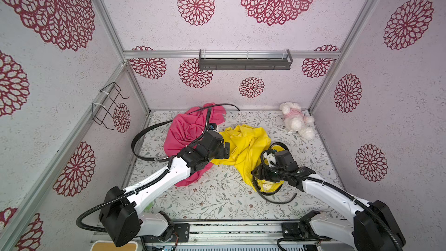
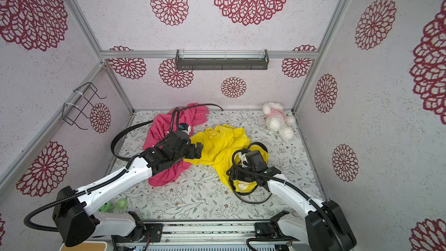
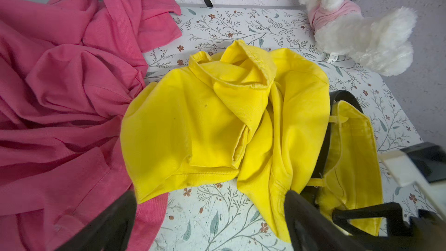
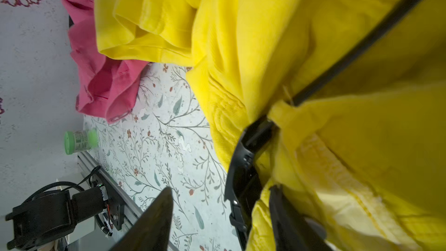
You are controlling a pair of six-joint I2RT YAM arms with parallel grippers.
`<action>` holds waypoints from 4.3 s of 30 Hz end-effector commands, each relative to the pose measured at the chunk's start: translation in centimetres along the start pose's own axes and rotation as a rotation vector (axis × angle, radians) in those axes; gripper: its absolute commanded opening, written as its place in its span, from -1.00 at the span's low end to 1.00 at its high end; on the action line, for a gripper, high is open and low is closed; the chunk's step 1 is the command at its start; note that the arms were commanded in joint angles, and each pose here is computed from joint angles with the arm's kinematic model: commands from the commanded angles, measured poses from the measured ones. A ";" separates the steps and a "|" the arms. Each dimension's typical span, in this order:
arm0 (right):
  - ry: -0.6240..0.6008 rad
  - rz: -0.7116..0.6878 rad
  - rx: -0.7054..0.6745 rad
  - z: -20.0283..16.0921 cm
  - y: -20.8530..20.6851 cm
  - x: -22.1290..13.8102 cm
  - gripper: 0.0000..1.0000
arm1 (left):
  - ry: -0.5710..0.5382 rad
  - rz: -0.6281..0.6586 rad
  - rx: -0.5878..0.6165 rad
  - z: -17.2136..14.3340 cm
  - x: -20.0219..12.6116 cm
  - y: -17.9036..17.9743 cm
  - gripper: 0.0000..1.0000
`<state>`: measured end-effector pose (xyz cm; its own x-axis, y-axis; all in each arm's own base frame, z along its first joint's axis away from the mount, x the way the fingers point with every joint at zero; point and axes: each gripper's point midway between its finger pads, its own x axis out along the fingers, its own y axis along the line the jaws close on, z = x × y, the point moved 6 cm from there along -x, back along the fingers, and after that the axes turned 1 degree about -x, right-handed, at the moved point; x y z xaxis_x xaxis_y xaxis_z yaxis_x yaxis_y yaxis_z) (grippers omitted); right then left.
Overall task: Remove the belt from the trousers
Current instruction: Adjust the trousers at the center of the board.
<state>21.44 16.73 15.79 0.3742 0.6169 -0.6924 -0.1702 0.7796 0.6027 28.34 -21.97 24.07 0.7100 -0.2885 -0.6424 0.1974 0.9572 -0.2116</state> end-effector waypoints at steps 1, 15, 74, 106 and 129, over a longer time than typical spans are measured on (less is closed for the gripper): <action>-0.128 -0.041 -0.064 2.6 2.4 -4.6 0.49 | 0.008 -0.047 -0.022 -0.8 1.0 -1.7 0.95; -0.211 -0.435 0.176 -0.3 -6.1 -8.8 0.72 | 0.190 -0.271 0.376 -1.7 7.3 -14.6 0.96; 0.177 -0.369 -0.238 12.1 -5.0 7.2 -0.85 | 0.114 0.130 -0.301 -5.2 2.1 -1.6 -1.00; -0.147 -0.015 -1.097 -2.2 9.9 5.4 0.92 | 0.153 0.084 -0.393 -4.0 3.7 -0.6 -1.00; -0.171 0.094 -1.114 0.8 13.4 -4.1 -1.00 | -0.147 0.152 -0.356 3.0 -6.6 3.5 0.95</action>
<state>17.91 25.86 23.14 0.3817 0.6973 -0.6067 -0.9039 0.4186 -0.0875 26.98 -19.61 26.55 0.7329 -0.2215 -0.6432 -0.1073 0.8961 -0.4308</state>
